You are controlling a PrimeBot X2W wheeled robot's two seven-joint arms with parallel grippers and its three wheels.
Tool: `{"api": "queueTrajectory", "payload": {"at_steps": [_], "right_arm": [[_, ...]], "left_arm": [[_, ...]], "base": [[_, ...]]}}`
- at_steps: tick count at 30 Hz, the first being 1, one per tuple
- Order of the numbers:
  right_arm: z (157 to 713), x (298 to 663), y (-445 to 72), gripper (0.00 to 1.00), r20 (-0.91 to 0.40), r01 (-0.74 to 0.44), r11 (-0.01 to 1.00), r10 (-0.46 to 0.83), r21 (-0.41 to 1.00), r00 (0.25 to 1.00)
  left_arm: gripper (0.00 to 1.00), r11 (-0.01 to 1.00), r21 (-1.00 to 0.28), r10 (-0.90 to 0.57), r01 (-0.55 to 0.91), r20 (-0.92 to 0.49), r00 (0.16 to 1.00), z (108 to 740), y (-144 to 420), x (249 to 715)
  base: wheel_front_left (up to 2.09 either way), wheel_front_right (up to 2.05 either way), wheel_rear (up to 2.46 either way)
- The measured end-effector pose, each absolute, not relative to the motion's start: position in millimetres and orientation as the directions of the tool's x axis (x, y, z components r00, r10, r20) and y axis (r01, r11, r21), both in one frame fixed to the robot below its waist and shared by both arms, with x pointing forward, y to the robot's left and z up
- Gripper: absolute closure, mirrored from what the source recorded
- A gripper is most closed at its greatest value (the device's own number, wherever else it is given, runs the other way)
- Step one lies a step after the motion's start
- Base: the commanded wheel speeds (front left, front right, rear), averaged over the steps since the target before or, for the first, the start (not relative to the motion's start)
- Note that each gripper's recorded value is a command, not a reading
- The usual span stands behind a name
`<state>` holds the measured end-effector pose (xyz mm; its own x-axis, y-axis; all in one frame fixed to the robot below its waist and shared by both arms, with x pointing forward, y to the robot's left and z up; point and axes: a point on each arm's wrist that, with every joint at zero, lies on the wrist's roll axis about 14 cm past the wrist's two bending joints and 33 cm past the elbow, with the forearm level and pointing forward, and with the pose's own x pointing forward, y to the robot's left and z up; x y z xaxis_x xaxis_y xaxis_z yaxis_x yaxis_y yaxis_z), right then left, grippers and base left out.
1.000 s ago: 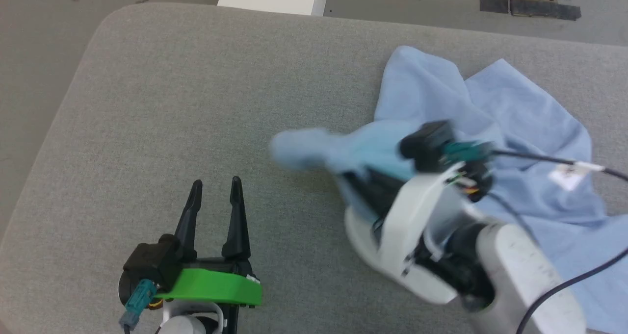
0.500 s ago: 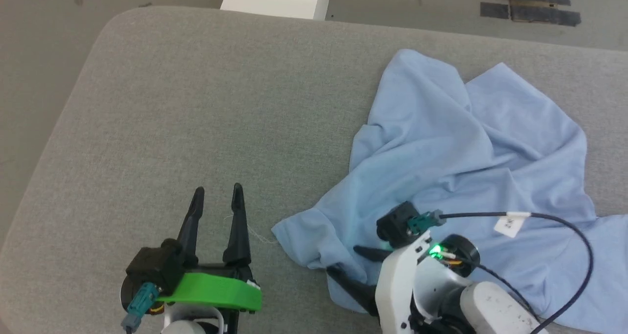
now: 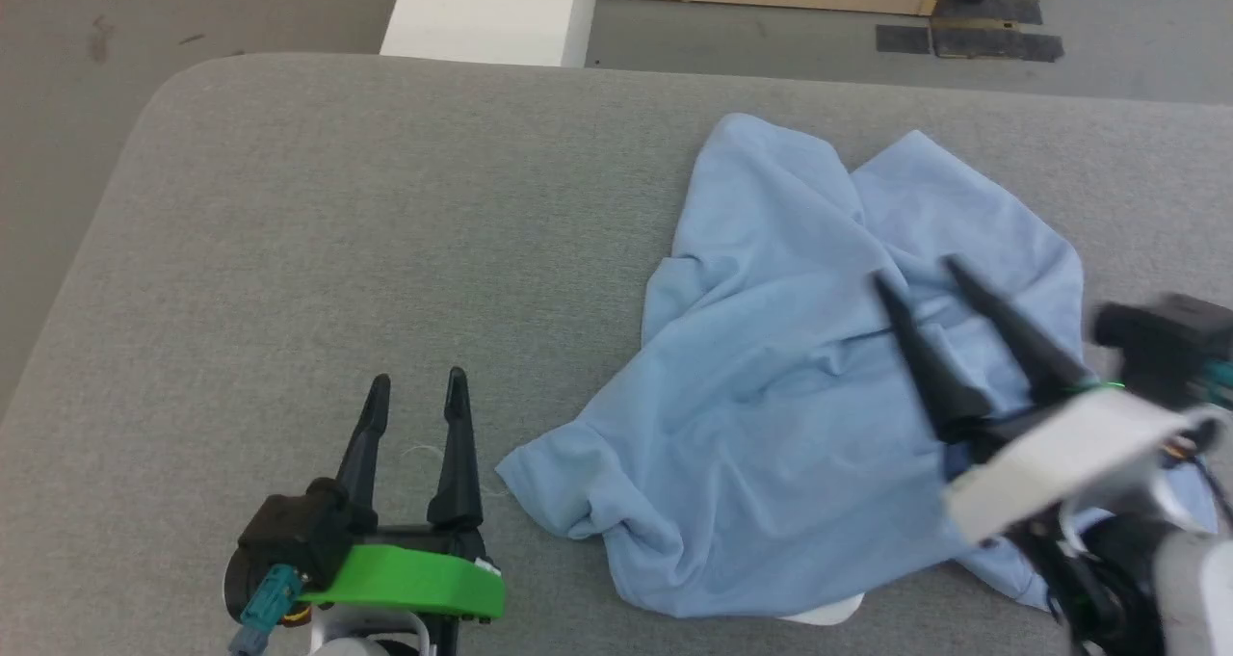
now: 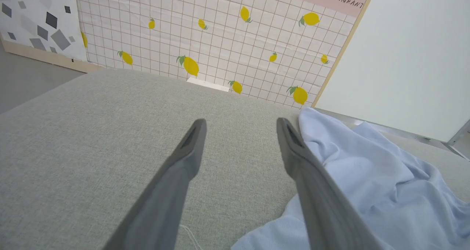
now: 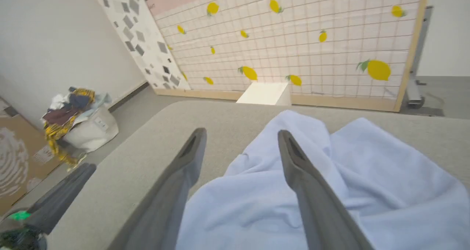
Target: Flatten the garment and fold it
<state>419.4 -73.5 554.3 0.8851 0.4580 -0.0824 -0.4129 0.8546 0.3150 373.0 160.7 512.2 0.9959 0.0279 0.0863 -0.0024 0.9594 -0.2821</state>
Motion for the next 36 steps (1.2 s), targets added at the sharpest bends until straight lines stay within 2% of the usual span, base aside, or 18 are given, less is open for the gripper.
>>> {"api": "queueTrajectory", "payload": {"at_steps": [2,7,13,19,24,29,33,36], "right_arm": [[559.3,419.3,-104.0,0.0,-0.018,-0.327,0.897,0.348,0.299,0.937],[530.1,395.1,-154.0,0.0,-0.022,-0.157,0.966,0.165,0.204,0.986],[483.2,353.9,-191.8,0.0,-0.056,-0.002,0.96,0.018,0.282,0.998],[471.2,344.5,-194.6,0.0,-0.053,0.028,0.952,-0.013,0.303,0.999],[473.9,355.0,-196.5,0.0,-0.032,0.026,0.957,-0.017,0.29,0.999],[466.9,361.9,-193.3,0.0,-0.049,0.019,0.959,-0.005,0.282,0.999],[458.2,367.1,-186.8,0.0,-0.072,0.008,0.957,0.014,0.289,0.997],[452.9,370.5,-182.1,0.0,-0.085,0.0,0.955,0.027,0.296,0.996]], "left_arm": [[0.0,0.959,-0.282,0.025,0.001,0.087,0.996,512.0,160.0,375.0],[0.0,0.957,-0.29,-0.009,0.033,0.086,0.996,510.4,151.7,377.8],[0.0,0.954,-0.295,-0.028,0.045,0.064,0.998,502.9,145.8,377.6],[0.0,0.958,-0.272,-0.08,0.093,0.059,0.995,498.9,133.5,380.0],[0.0,0.945,-0.192,-0.255,0.263,0.065,0.965,505.1,102.3,403.3],[0.0,0.894,-0.072,-0.448,0.442,-0.1,0.889,497.8,65.0,437.6],[0.0,0.86,-0.039,-0.504,0.509,-0.225,0.834,486.8,48.0,457.8],[0.0,0.845,-0.068,-0.52,0.531,-0.342,0.783,464.9,40.1,464.2]], "base": [[0.0,0.0,0.0],[0.0,0.0,0.0],[0.0,0.0,0.0],[0.0,0.0,0.0],[0.0,0.0,0.0],[0.0,0.0,0.0],[0.0,0.0,0.0],[0.0,0.0,0.0]]}}
